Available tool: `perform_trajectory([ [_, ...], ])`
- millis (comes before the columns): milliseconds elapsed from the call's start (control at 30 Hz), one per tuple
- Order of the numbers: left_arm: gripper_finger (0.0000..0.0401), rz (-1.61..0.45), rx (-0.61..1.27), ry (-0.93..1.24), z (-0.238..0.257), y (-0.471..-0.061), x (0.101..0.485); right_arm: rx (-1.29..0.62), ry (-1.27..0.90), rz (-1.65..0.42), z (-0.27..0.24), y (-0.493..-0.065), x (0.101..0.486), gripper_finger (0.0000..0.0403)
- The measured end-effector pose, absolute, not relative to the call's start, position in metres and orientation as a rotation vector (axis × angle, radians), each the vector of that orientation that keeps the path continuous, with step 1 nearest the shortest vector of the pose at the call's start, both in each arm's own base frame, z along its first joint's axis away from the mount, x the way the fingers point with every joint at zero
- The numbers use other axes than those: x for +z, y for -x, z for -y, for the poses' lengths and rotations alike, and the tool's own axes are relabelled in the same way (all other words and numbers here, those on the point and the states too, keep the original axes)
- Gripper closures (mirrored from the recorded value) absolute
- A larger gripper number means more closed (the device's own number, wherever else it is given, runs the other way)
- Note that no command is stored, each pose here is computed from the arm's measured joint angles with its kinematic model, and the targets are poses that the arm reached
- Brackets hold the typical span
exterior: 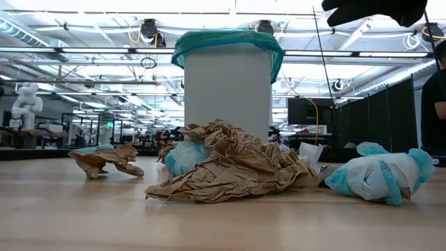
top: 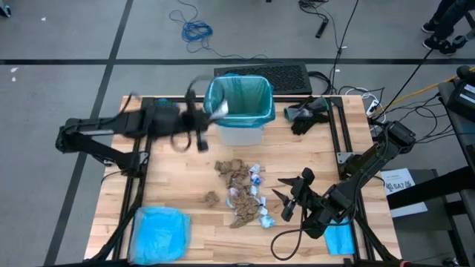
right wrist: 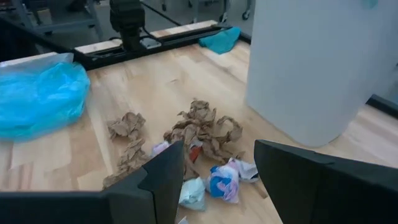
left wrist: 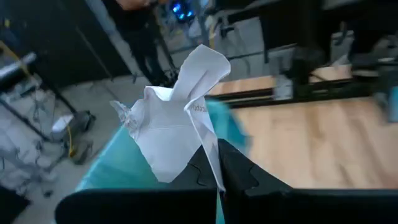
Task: Place trash/remove bag and relplace
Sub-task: Put the white paper into the trash bin
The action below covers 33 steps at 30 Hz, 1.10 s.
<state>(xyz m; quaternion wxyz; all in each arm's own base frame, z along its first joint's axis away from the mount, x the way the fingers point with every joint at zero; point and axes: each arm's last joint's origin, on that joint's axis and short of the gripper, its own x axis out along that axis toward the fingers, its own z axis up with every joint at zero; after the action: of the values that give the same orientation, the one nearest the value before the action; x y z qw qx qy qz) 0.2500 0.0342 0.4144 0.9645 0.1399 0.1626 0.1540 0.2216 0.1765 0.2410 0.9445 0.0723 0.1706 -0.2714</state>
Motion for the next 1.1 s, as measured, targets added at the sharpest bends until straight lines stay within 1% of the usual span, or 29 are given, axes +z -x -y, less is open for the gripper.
perform_trajectory([
  [67,0.0401,-0.347,0.288,-0.237,-0.061,-0.257,0.41,-0.557,-0.134,-0.342,-0.176,-0.222,0.241,0.0216],
  [233,0.0401,-0.426,0.259,-0.105,-0.116,-0.272,0.383,-0.576,-0.095,-0.329,-0.175,-0.222,0.242,0.0216],
  [367,0.0401,-0.482,0.282,-0.07,-0.138,-0.28,0.366,-0.586,-0.07,-0.326,-0.173,-0.223,0.242,0.0216],
  [500,0.0396,-0.501,0.299,-0.057,-0.149,-0.283,0.359,-0.586,-0.053,-0.331,-0.172,-0.224,0.242,0.0216],
  [600,0.0374,-0.498,0.292,-0.058,-0.152,-0.281,0.359,-0.584,-0.043,-0.335,-0.172,-0.224,0.242,0.0216],
  [800,0.0303,-0.464,0.234,-0.06,-0.149,-0.279,0.365,-0.578,-0.046,-0.341,-0.172,-0.224,0.242,0.0216],
  [933,0.0262,-0.448,0.197,-0.041,-0.145,-0.276,0.368,-0.546,-0.077,-0.402,-0.17,-0.227,0.24,0.0216],
  [1033,0.0245,-0.424,0.148,-0.046,-0.134,-0.272,0.376,-0.519,-0.101,-0.467,-0.167,-0.232,0.235,0.0216],
  [1100,0.0243,-0.397,0.123,-0.061,-0.124,-0.269,0.383,-0.513,-0.106,-0.503,-0.166,-0.237,0.23,0.0216],
])
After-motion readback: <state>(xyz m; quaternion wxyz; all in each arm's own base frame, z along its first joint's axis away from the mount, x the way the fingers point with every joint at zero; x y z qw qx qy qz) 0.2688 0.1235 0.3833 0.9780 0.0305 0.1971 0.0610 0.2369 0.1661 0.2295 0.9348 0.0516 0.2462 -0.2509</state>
